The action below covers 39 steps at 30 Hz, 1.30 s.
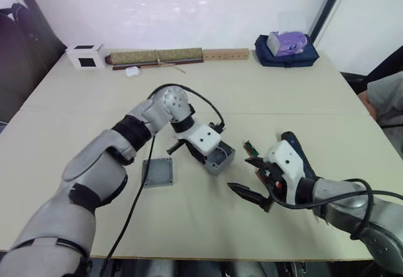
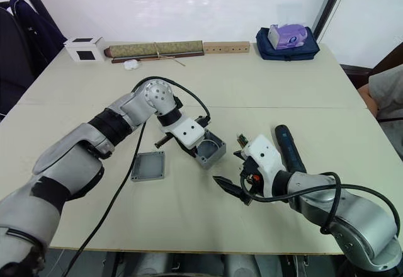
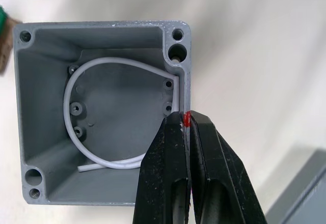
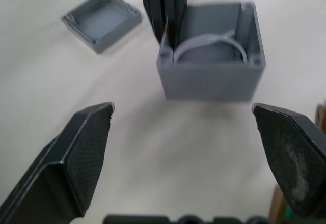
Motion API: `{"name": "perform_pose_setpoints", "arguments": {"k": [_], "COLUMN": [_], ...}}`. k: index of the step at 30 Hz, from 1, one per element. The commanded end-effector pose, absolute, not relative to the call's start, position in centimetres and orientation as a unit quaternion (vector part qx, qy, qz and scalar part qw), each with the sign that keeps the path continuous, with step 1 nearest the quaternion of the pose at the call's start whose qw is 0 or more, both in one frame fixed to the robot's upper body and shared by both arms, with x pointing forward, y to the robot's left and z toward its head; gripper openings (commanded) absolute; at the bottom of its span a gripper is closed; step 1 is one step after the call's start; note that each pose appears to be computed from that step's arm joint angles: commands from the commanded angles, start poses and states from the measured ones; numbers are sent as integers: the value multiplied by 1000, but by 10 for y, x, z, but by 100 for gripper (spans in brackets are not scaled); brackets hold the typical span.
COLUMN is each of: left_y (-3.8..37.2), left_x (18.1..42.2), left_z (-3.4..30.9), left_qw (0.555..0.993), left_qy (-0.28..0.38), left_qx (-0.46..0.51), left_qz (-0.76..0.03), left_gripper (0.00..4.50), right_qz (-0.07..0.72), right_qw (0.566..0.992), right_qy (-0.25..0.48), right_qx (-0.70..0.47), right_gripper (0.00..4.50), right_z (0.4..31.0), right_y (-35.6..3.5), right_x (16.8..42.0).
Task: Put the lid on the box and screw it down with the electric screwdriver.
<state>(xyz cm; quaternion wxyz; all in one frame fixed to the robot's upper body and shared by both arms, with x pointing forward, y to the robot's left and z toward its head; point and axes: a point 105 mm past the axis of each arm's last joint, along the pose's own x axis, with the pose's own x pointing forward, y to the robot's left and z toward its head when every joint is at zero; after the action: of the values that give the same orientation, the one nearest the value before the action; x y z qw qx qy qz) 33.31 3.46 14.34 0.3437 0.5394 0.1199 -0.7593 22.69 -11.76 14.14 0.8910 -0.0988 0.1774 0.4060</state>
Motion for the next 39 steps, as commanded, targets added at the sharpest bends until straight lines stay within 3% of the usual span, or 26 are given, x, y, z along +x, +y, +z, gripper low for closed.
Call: {"name": "perform_pose_setpoints", "arguments": {"k": [1, 4, 12, 19, 24, 27, 28, 32, 39], "left_y": [39, 42, 56, 73, 109, 141, 149, 164, 187], "left_x": [330, 330, 330, 324, 318, 317, 316, 313, 299], "left_z": [144, 141, 150, 211, 229, 228, 227, 208, 169], "left_qw": [312, 306, 325, 463, 536, 606, 650, 748, 814], "left_qy": [116, 120, 136, 136, 164, 207, 226, 301, 442], "left_qx": [558, 559, 552, 455, 414, 384, 346, 260, 157], "left_qz": [-760, -761, -756, -748, -717, -665, -638, -532, -344], "left_gripper": [1, 1, 210, 210, 210, 210, 210, 210, 210], "right_qz": [410, 411, 432, 460, 483, 504, 514, 536, 548], "right_qw": [894, 893, 884, 869, 856, 846, 840, 822, 777], "right_qy": [153, 152, 147, 138, 130, 108, 100, 92, 98], "right_qx": [-101, -100, -105, -119, -131, -136, -142, -170, -293], "right_gripper": [450, 450, 450, 450, 450, 450, 450, 450, 450], "right_z": [152, 152, 156, 162, 166, 178, 181, 182, 162], "right_y": [-114, -113, -108, -101, -93, -86, -82, -71, -66], "right_x": [223, 223, 225, 230, 234, 233, 233, 230, 231]}}
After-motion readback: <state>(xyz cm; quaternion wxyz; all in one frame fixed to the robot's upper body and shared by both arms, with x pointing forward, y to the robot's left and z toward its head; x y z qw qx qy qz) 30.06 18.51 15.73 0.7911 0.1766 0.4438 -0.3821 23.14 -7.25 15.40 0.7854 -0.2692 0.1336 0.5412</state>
